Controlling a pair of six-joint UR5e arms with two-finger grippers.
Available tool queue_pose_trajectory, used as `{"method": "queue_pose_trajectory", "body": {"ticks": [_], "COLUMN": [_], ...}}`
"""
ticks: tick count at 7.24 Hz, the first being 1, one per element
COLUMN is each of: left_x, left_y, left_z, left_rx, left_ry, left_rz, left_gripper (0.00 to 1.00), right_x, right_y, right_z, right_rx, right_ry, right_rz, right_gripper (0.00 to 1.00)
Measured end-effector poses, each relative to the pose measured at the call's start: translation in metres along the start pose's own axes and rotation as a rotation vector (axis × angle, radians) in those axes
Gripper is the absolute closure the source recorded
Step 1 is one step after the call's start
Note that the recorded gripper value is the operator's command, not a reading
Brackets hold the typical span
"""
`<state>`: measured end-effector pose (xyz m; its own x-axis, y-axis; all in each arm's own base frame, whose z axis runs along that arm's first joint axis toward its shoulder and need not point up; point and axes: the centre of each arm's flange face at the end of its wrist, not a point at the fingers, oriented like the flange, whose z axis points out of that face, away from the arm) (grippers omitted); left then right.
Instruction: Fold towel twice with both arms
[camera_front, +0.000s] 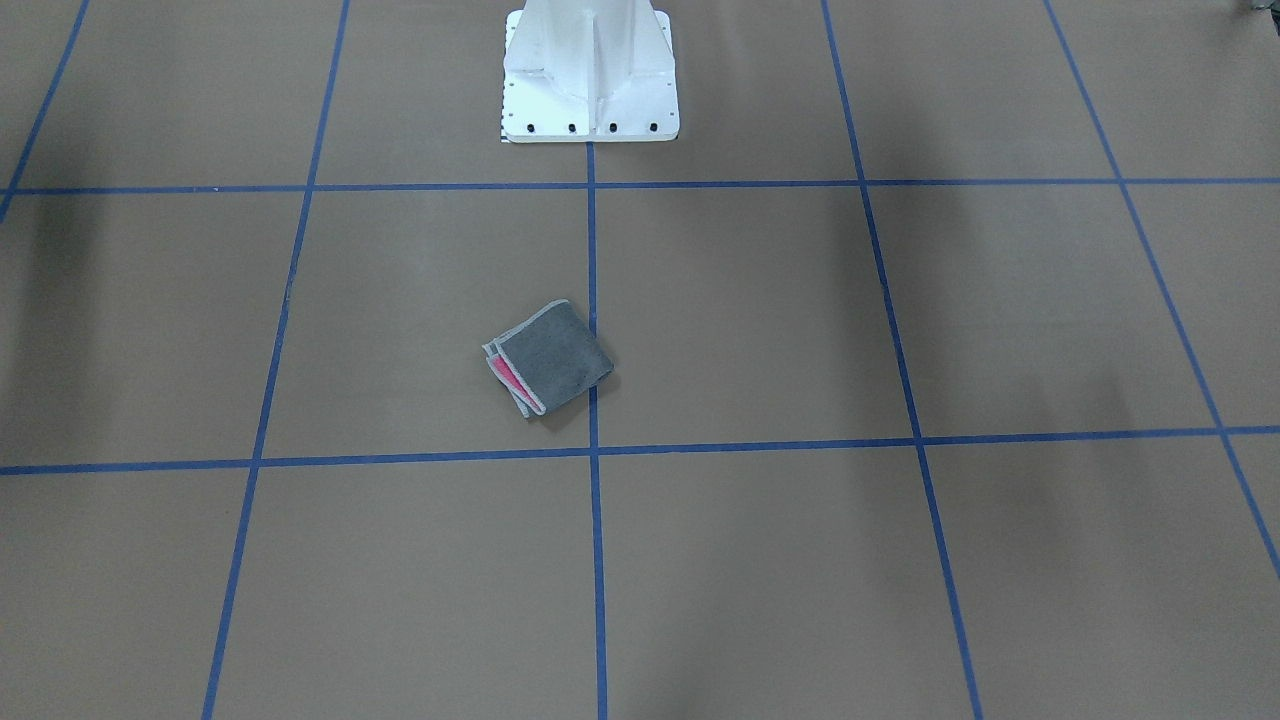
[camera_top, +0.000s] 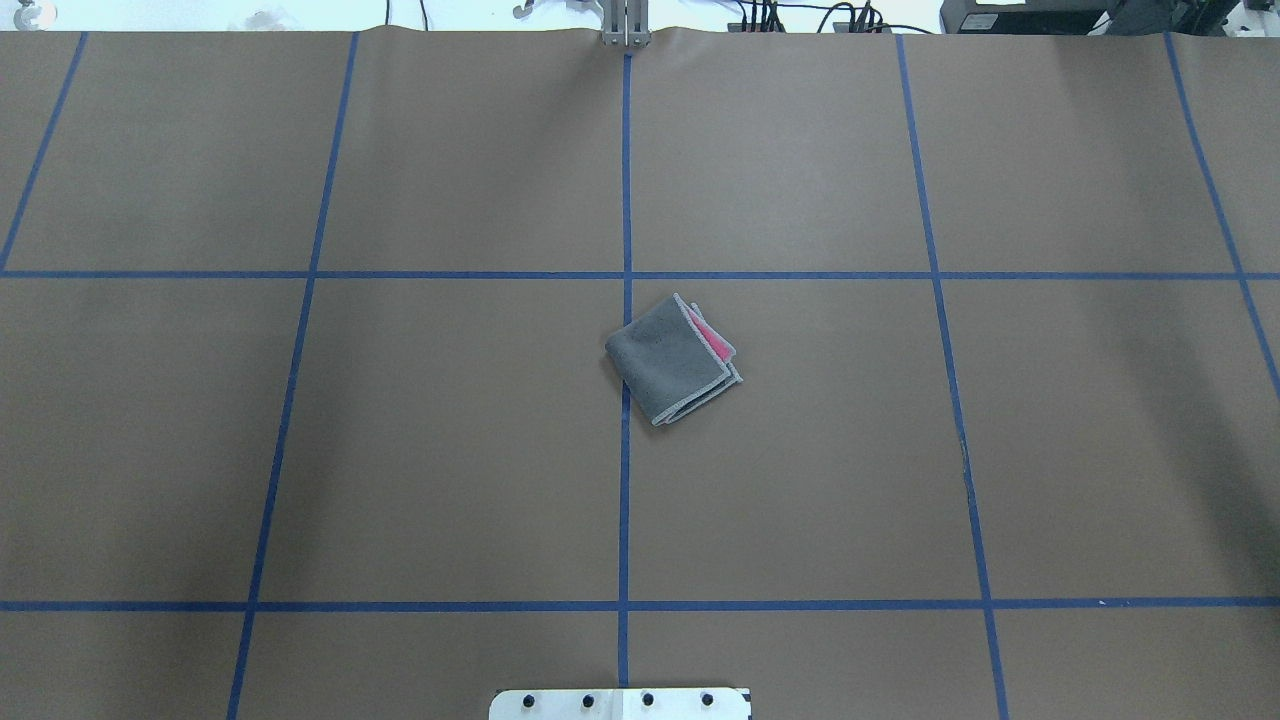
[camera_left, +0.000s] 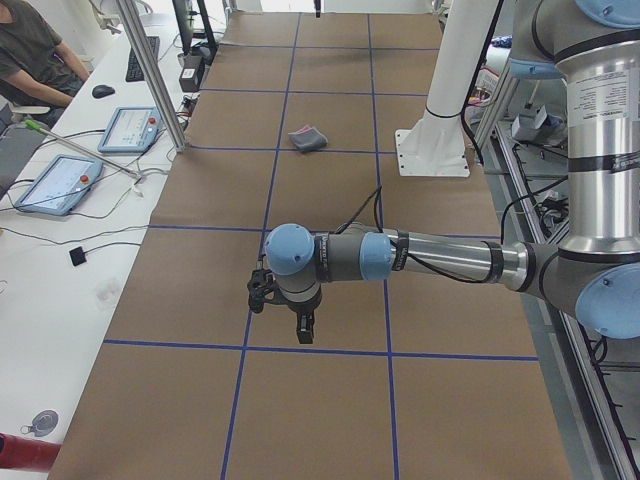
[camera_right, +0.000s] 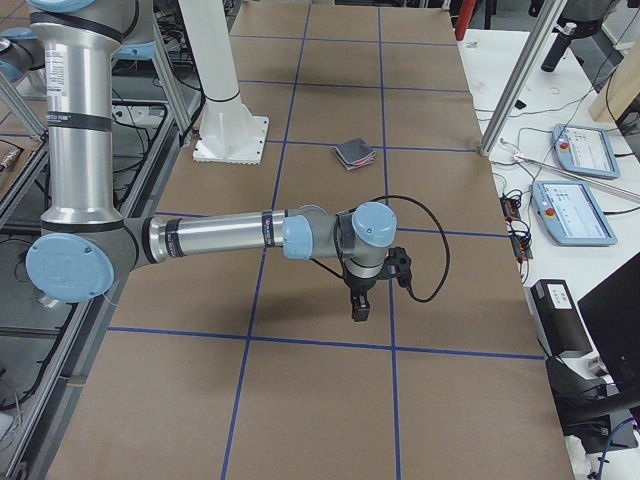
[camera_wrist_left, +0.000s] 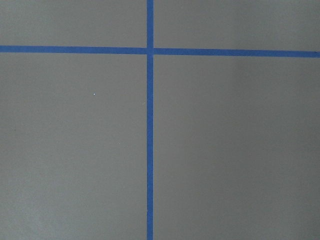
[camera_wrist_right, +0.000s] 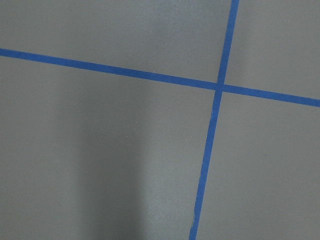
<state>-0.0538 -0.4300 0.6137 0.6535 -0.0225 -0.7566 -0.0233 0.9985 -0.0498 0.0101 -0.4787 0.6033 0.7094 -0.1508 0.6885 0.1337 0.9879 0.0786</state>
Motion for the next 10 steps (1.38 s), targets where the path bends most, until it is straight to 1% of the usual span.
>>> {"method": "queue_pose_trajectory", "body": {"ticks": [10], "left_x": [-0.0039], "left_y": [0.0005], "left_z": [0.0027], "left_rx": [-0.006], "left_ry": [-0.005], "left_rz": [-0.004], "left_gripper": [0.0], "right_x": [0.0006], "right_y": [0.0012], "right_z": [0.0008], "right_rx": [-0.002], "right_ry": [-0.002], "right_rz": [0.001], "right_gripper": [0.0]}}
